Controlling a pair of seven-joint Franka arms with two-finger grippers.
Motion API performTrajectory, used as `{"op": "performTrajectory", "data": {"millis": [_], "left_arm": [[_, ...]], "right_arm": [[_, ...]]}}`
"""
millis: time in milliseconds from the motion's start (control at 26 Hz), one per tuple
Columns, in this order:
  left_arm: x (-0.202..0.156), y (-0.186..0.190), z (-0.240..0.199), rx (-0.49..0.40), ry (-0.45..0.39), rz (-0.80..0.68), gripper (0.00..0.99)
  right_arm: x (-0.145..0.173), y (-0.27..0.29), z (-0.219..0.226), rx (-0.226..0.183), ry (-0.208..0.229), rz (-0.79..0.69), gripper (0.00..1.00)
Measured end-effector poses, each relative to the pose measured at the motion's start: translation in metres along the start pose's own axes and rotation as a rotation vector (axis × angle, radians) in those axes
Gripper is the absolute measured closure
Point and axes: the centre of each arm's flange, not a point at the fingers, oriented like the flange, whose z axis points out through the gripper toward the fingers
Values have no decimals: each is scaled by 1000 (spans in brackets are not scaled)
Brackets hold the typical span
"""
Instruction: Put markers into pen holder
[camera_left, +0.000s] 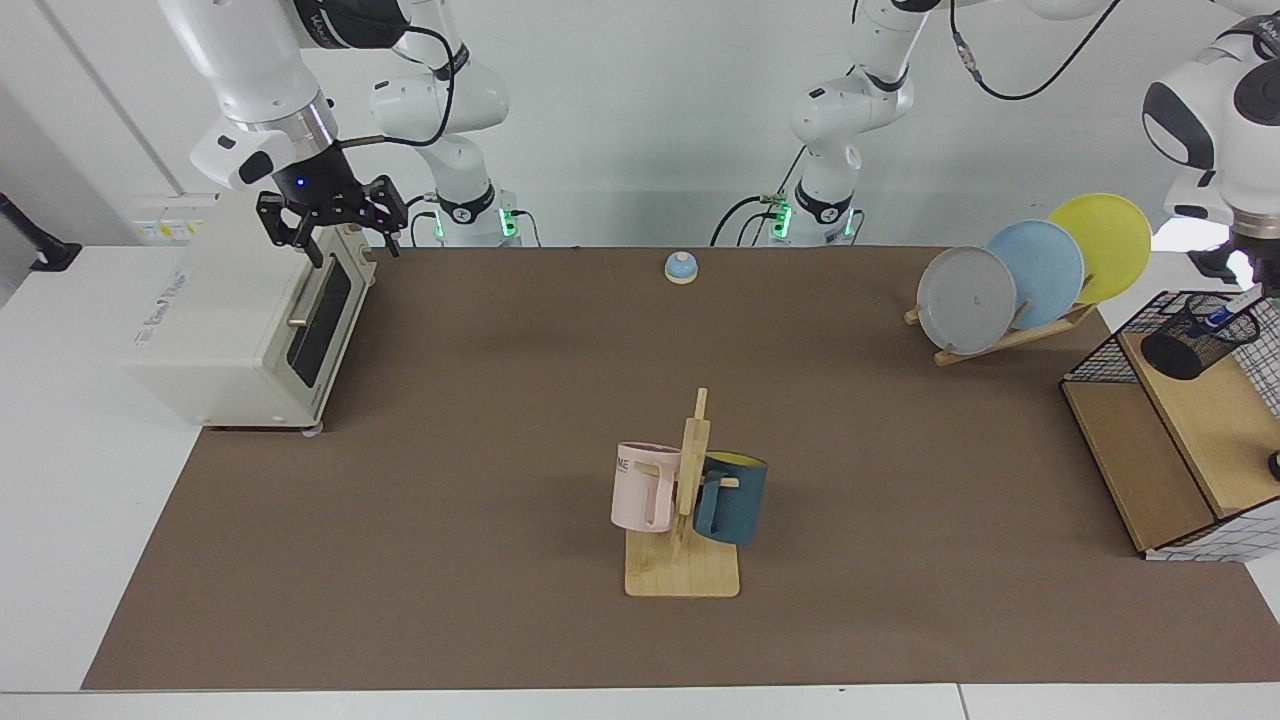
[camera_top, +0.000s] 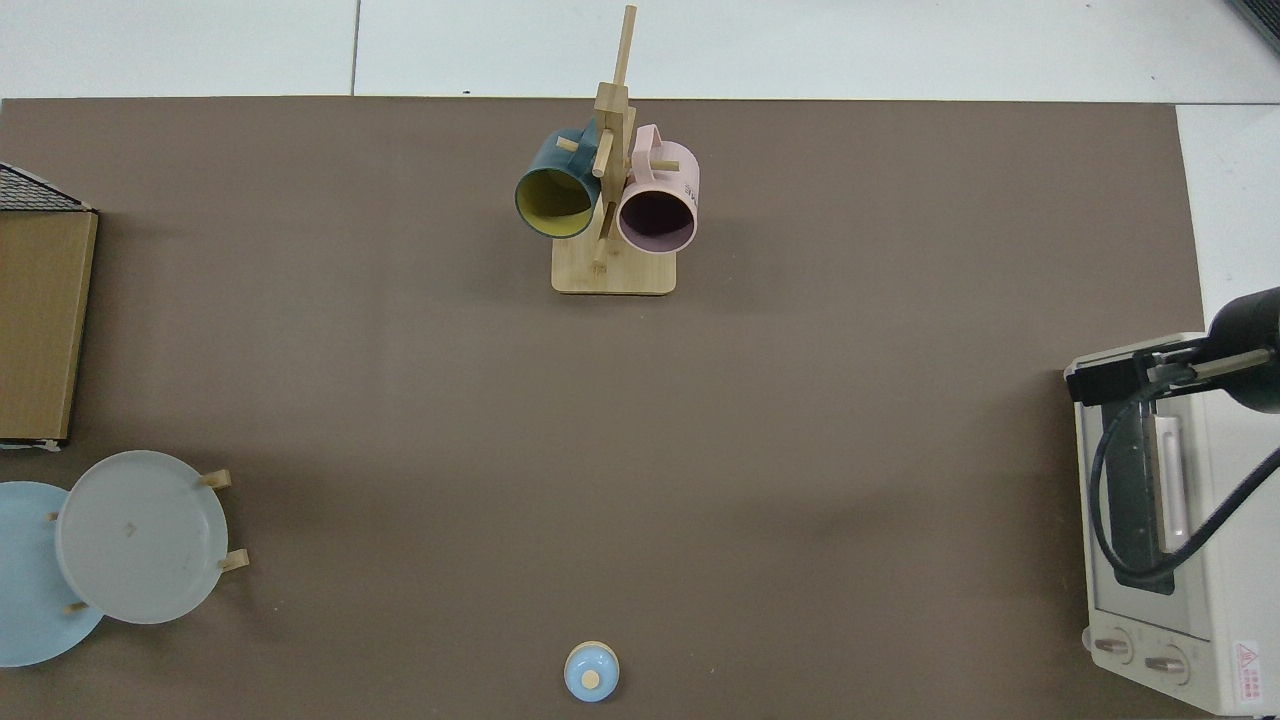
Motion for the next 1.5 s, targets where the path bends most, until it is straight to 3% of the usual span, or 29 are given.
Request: {"op": "performTrajectory", "data": {"millis": [231, 346, 423, 462, 577, 615, 692, 731, 808, 1038, 1346, 1500], "left_arm": [[7, -1, 7, -4, -5, 10, 797], [7, -1, 5, -2, -10, 12, 700], [8, -2, 3, 2, -11, 14, 604], [8, -3, 2, 5, -12, 14, 502], [11, -5, -6, 19, -14, 18, 374], [13, -7, -10, 26, -15, 21, 273], [18, -11, -20, 44, -18, 27, 194], [22, -13, -26, 54, -20, 29, 88], [30, -18, -38, 73, -21, 32, 13], [64, -28, -63, 87, 21, -32, 0], [100, -34, -78, 82, 188, -197, 0], [116, -35, -82, 53, 343, -323, 0]], "right_arm": [[0, 0, 0, 0, 1, 0, 4], [0, 0, 0, 0, 1, 0, 4], [0, 0, 0, 0, 1, 0, 4], [0, 0, 0, 0, 1, 0, 4], [0, 0, 0, 0, 2, 0, 4], [0, 0, 0, 0, 2, 0, 4], [0, 0, 0, 0, 2, 0, 4], [0, 1, 0, 0, 2, 1, 4], [0, 2, 0, 0, 2, 4, 4], [-1, 7, 0, 0, 2, 11, 4], [-1, 7, 0, 0, 2, 11, 4], [-1, 7, 0, 0, 2, 11, 4]]}}
